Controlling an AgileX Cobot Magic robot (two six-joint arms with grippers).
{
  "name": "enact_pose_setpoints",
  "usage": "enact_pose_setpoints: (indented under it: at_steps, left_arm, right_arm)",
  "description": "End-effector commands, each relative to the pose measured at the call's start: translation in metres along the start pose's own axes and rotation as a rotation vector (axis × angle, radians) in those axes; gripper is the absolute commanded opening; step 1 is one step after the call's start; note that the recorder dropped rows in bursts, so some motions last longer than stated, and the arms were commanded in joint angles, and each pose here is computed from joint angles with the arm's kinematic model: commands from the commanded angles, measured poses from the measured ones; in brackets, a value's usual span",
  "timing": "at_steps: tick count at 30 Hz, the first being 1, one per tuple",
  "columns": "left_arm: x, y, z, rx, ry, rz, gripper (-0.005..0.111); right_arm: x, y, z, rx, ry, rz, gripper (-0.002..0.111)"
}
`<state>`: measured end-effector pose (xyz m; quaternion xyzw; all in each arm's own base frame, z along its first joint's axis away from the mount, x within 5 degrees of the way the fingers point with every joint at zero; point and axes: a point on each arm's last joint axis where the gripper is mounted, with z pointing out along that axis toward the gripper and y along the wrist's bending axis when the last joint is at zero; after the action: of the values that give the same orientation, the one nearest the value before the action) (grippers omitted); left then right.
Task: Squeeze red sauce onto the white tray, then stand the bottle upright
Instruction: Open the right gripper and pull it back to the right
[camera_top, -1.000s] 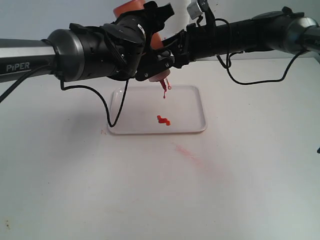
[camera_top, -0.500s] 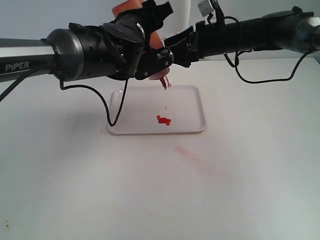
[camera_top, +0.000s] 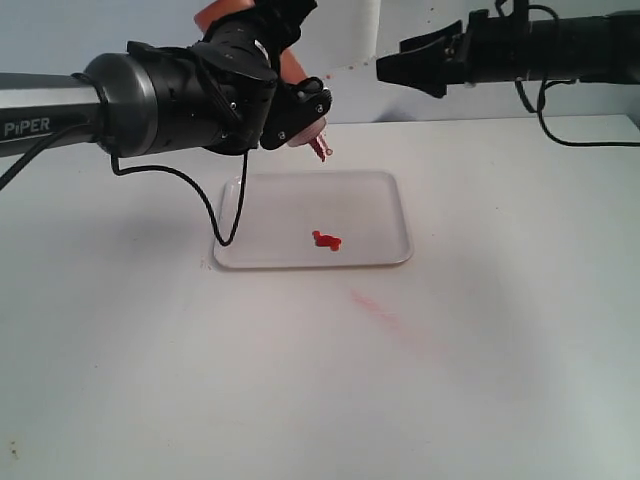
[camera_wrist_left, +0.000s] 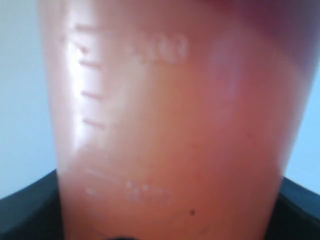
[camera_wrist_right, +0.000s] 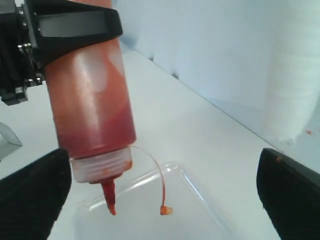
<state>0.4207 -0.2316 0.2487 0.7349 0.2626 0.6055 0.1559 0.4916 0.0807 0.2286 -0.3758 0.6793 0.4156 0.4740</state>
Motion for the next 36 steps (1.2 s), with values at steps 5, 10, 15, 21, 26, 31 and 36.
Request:
enact_pose_setpoints:
  at_steps: [5,10,15,21,26,31,36]
  left_arm:
    - [0.014,0.000,0.000,0.003,0.063,-0.271,0.000]
    - [0.009,-0.008,0.000,0.089,0.036,-0.550,0.000]
    - [0.005,-0.012,-0.001,0.155,0.014,-0.699,0.000]
    - [0.004,-0.013,-0.001,0.160,0.014,-0.728,0.000]
    - [0.003,-0.014,-0.001,0.172,0.008,-0.740,0.000]
    - [0.003,-0.013,-0.001,0.170,0.007,-0.739,0.000]
    - [0.002,-0.015,-0.001,0.192,0.007,-0.789,0.000]
  right_arm:
    - [0.000,-0.012,-0.022,0.080,0.035,-0.044,0.043]
    - [0.005,-0.014,-0.023,0.093,0.094,-0.061,0.000]
    - [0.021,-0.014,-0.026,0.088,0.238,-0.065,0.000]
    - [0.042,-0.013,-0.028,0.097,0.317,0.103,0.000]
    - [0.049,-0.014,-0.029,0.125,0.368,0.117,0.000]
    - [0.050,-0.014,-0.028,0.123,0.367,0.119,0.000]
    - [0.050,-0.014,-0.028,0.123,0.367,0.119,0.000]
